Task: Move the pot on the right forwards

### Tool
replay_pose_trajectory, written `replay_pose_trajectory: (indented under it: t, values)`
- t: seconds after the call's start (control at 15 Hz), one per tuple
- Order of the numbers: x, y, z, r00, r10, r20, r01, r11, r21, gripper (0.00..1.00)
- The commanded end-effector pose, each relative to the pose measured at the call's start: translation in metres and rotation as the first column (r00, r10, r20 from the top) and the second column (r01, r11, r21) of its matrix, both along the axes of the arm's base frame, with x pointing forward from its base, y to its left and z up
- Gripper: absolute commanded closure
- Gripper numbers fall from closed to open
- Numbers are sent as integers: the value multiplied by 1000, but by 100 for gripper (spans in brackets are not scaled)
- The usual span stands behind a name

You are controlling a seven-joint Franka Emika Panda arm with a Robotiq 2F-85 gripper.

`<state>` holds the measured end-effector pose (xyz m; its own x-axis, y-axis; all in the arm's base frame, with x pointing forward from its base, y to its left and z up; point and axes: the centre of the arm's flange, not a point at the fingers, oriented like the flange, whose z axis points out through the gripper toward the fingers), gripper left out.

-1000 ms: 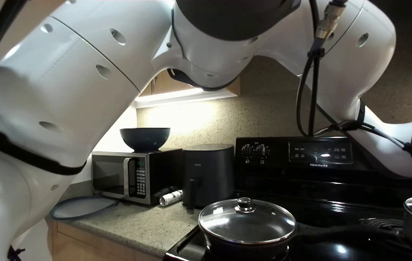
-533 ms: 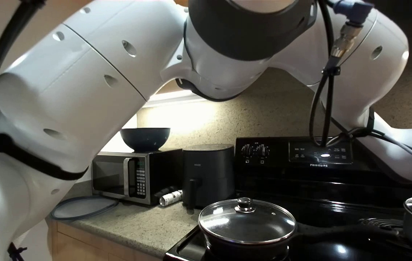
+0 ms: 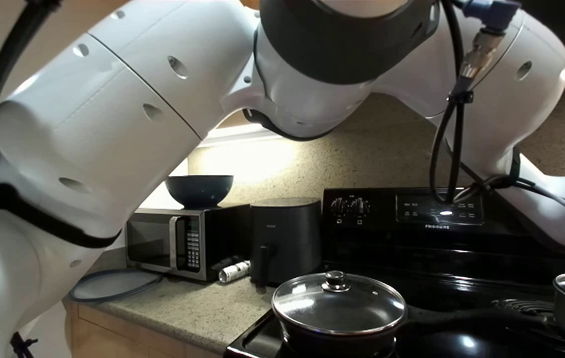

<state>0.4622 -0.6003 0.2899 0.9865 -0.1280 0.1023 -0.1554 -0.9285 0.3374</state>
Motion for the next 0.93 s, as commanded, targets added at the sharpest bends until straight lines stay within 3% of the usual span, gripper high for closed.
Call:
replay_pose_trajectory:
  t: [0.0, 0.47, 0.53, 0.6, 0.67, 0.87]
  values:
    - [-25, 15, 9, 1000, -1, -14, 1, 999, -35, 100]
    - [-53, 36, 12, 999, 28, 36, -23, 989, -148, 98]
    - [-55, 38, 11, 998, 24, 50, -15, 986, -167, 91]
    - [-35, 15, 0, 999, 33, 42, -28, 992, -125, 72]
    - [-36, 16, -1, 999, 33, 42, -27, 992, -125, 94]
    - [-34, 16, -3, 999, 34, 41, -28, 992, -125, 75]
